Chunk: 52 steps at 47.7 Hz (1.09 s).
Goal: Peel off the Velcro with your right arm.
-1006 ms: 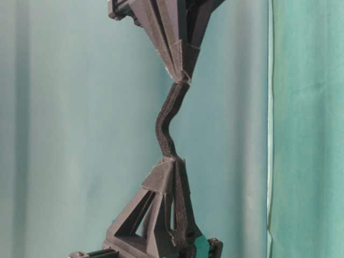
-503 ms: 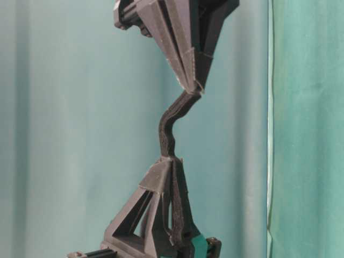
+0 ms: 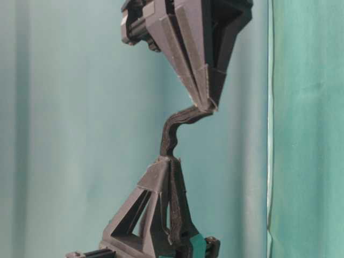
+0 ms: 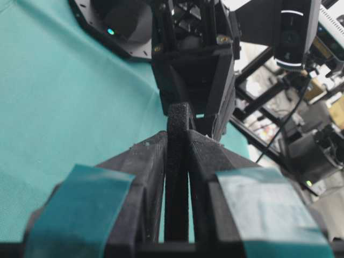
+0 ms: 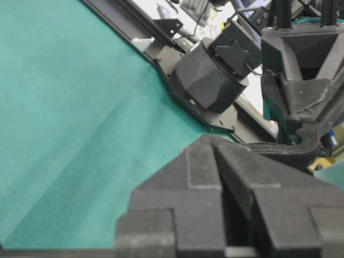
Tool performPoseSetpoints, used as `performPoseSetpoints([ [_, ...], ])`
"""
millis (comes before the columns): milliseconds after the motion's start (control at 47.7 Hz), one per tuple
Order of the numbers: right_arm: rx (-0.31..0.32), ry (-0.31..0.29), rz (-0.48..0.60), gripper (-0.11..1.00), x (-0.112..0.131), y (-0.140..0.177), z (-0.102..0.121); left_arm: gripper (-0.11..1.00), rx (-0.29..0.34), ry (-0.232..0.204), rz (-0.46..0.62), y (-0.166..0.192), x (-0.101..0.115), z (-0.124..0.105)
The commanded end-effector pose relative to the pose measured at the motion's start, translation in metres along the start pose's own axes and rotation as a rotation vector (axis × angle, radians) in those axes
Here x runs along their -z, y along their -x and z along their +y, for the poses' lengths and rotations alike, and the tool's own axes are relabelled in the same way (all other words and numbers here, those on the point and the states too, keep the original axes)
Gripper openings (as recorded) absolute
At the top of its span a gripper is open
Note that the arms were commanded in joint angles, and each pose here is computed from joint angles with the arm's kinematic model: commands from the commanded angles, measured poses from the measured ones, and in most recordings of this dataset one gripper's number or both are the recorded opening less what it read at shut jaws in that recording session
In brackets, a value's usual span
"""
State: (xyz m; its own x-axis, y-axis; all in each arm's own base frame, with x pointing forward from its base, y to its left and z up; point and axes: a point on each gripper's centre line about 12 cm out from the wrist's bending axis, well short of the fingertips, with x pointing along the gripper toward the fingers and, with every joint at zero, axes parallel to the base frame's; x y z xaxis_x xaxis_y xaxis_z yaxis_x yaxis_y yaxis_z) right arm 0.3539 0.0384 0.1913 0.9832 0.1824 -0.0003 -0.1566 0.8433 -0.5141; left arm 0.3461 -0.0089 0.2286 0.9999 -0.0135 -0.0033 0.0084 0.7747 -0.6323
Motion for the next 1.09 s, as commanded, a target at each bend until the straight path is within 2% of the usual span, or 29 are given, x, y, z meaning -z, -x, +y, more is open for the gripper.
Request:
performPoseSetpoints([
  [0, 0.022, -0.002, -0.037, -0.1, -0.01, -0.007, -0.006, 0.1, 0.027, 0.0, -0.04, -0.002, -0.011, -0.008],
  [1069, -0.025, -0.006, -0.042, -0.1, -0.012, -0.014, 0.011, 0.1, 0.036, 0.0, -0.052, -0.002, -0.012, -0.009],
])
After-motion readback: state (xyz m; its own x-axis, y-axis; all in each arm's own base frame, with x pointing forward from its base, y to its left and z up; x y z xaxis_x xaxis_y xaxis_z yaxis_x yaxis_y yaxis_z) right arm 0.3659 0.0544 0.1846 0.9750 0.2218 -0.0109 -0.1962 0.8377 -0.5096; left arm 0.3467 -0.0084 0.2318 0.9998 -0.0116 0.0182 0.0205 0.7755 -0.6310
